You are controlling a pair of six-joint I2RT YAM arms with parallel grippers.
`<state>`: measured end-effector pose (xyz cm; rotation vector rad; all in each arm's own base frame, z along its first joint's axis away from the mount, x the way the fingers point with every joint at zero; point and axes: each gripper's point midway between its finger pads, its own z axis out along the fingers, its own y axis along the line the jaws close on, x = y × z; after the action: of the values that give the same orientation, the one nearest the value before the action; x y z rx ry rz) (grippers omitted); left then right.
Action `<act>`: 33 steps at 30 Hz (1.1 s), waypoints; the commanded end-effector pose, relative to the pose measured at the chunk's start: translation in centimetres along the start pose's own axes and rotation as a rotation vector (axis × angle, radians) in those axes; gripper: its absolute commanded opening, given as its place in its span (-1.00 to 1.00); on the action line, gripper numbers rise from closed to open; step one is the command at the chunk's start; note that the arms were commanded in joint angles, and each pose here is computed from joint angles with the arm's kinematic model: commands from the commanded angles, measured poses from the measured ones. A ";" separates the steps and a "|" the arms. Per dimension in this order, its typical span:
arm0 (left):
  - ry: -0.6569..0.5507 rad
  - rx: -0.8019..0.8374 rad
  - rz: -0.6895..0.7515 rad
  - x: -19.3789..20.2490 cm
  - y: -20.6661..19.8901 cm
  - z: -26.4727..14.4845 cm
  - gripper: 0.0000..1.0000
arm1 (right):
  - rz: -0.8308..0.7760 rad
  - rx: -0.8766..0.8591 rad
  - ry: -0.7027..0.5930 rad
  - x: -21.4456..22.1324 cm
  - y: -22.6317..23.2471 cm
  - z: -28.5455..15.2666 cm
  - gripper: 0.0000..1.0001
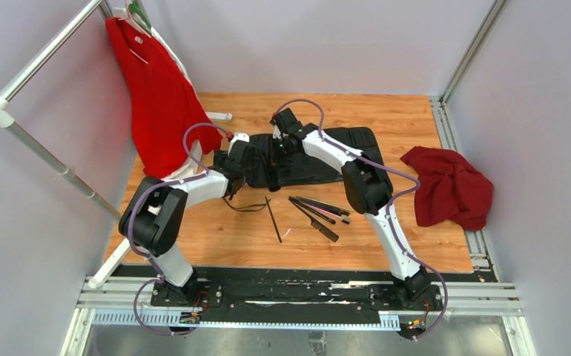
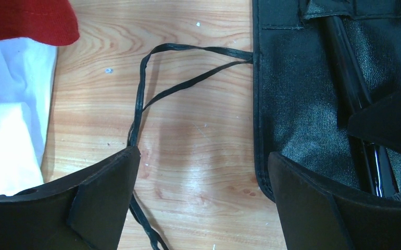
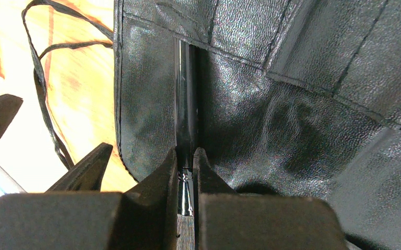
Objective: Organize the makeup
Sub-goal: Place the makeup brush in the storage box.
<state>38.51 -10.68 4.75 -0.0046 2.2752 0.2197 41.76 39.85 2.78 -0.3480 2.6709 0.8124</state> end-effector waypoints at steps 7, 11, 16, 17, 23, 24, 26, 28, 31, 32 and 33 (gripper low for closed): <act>0.004 0.026 -0.021 0.8 -1.2 0.9 0.96 | 0.029 0.076 0.068 2.0 -3.6 1.6 -0.99; 0.010 0.022 -0.021 1.0 -1.2 1.0 0.96 | 0.032 0.069 0.068 1.9 -3.5 1.7 -0.99; 0.033 0.013 -0.022 1.3 -1.1 0.9 0.96 | 0.036 0.058 0.069 1.8 -3.3 1.8 -0.99; 0.039 0.013 -0.021 1.3 -1.2 0.9 0.96 | 0.035 0.054 0.069 1.8 -3.2 1.8 -0.99; 0.064 0.013 -0.027 1.8 -1.2 0.8 0.96 | 0.044 0.029 0.059 1.4 -2.6 1.8 -0.99; 0.068 0.016 -0.032 1.9 -1.3 0.8 0.96 | 0.049 0.023 0.056 1.3 -2.5 1.8 -0.99; 0.077 0.015 -0.034 2.1 -1.3 0.7 0.96 | 0.055 0.007 0.052 1.1 -2.0 1.9 -0.99; 0.086 0.012 -0.032 2.4 -1.2 0.7 0.96 | 0.061 -0.008 0.049 0.9 -1.7 2.0 -0.99; 0.095 0.006 -0.031 2.8 -1.1 0.8 0.96 | 0.070 -0.026 0.042 0.7 -1.0 2.3 -0.98; 0.099 0.004 -0.031 2.9 -1.0 0.8 0.96 | 0.070 -0.032 0.040 0.7 -0.8 2.4 -0.99; 0.102 0.004 -0.031 3.0 -1.0 0.7 0.96 | 0.075 -0.037 0.037 0.6 -0.6 2.5 -0.99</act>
<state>38.03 -11.30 2.83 -0.0548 2.3290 0.1876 41.74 40.63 2.88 -0.3262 2.6771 0.8878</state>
